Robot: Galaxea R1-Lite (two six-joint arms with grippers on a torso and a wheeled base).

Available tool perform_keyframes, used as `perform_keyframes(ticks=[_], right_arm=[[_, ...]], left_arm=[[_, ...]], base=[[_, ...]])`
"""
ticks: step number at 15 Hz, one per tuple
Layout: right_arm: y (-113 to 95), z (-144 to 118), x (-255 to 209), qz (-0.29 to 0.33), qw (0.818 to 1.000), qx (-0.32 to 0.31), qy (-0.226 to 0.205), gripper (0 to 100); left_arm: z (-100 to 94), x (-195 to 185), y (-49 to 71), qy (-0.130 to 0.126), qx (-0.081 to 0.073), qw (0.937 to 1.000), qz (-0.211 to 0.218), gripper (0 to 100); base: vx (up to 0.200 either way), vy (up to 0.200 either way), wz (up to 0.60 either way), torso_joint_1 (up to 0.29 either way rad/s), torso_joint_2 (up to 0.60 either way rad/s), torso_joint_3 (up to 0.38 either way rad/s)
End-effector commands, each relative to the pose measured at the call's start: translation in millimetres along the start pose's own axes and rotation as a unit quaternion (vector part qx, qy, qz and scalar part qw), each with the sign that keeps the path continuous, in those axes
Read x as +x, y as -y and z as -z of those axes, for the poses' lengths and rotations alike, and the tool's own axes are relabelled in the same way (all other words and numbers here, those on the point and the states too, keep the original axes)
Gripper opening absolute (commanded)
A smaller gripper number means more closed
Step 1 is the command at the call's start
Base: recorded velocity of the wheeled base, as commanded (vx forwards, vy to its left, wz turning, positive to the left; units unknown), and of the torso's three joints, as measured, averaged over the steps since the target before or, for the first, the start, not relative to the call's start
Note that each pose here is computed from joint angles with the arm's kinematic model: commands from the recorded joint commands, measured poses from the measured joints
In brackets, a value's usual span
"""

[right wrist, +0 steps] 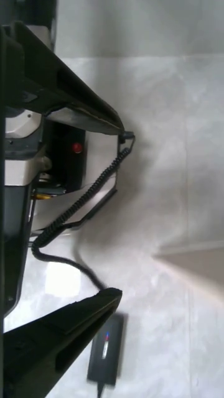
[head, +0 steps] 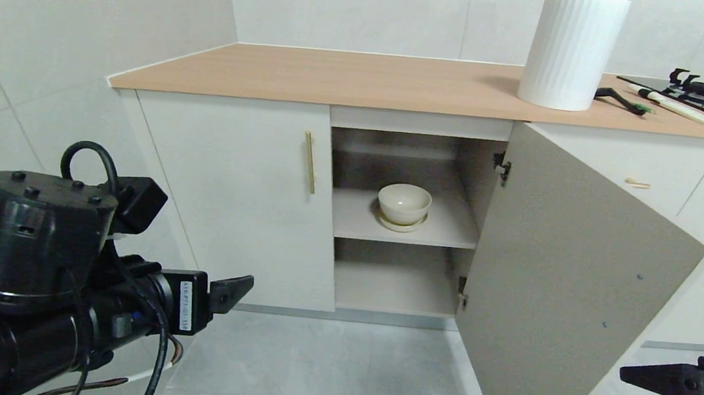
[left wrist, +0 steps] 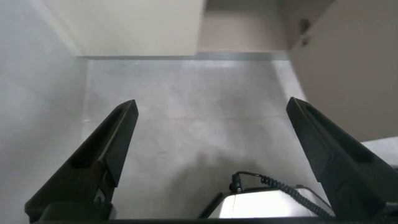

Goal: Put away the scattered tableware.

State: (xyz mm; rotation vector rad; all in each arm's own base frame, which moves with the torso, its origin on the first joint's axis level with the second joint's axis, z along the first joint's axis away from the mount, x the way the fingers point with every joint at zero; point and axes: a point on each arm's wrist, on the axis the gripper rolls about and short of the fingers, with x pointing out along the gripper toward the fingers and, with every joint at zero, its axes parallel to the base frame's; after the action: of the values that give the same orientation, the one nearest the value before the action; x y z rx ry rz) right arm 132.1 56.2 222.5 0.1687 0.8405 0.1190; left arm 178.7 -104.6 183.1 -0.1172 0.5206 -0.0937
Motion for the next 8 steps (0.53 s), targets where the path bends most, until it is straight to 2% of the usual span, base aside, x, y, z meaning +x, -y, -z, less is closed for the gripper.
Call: perform_keyframes(ticks=[1,4,6,8], right_arm=[[2.4,-1.8,3.2,0.010,1.000,0.007,-0.003,100],[12.5,-8.2,10.3,0.041,0.999,0.025,-0.007,100],[26.6,-19.8,11.1,0.074,0.996,0.056,0.007,100],[44.2,-26.3,18.3,0.111,0.992,0.066,0.002,100]], left_arm=[[0.8,0.0,0.0,-0.001,0.001,1.0000,0.000,100],[0.7,0.1,-0.2,-0.001,0.000,1.0000,0.000,100],[0.7,0.1,-0.2,-0.001,0.000,1.0000,0.000,100],[0.9,0.5,-0.1,-0.002,0.000,1.0000,0.000,100]], base=[[0.000,0.000,0.00,0.000,0.00,0.000],[0.000,0.000,0.00,0.000,0.00,0.000],[0.000,0.000,0.00,0.000,0.00,0.000],[0.000,0.000,0.00,0.000,0.00,0.000]])
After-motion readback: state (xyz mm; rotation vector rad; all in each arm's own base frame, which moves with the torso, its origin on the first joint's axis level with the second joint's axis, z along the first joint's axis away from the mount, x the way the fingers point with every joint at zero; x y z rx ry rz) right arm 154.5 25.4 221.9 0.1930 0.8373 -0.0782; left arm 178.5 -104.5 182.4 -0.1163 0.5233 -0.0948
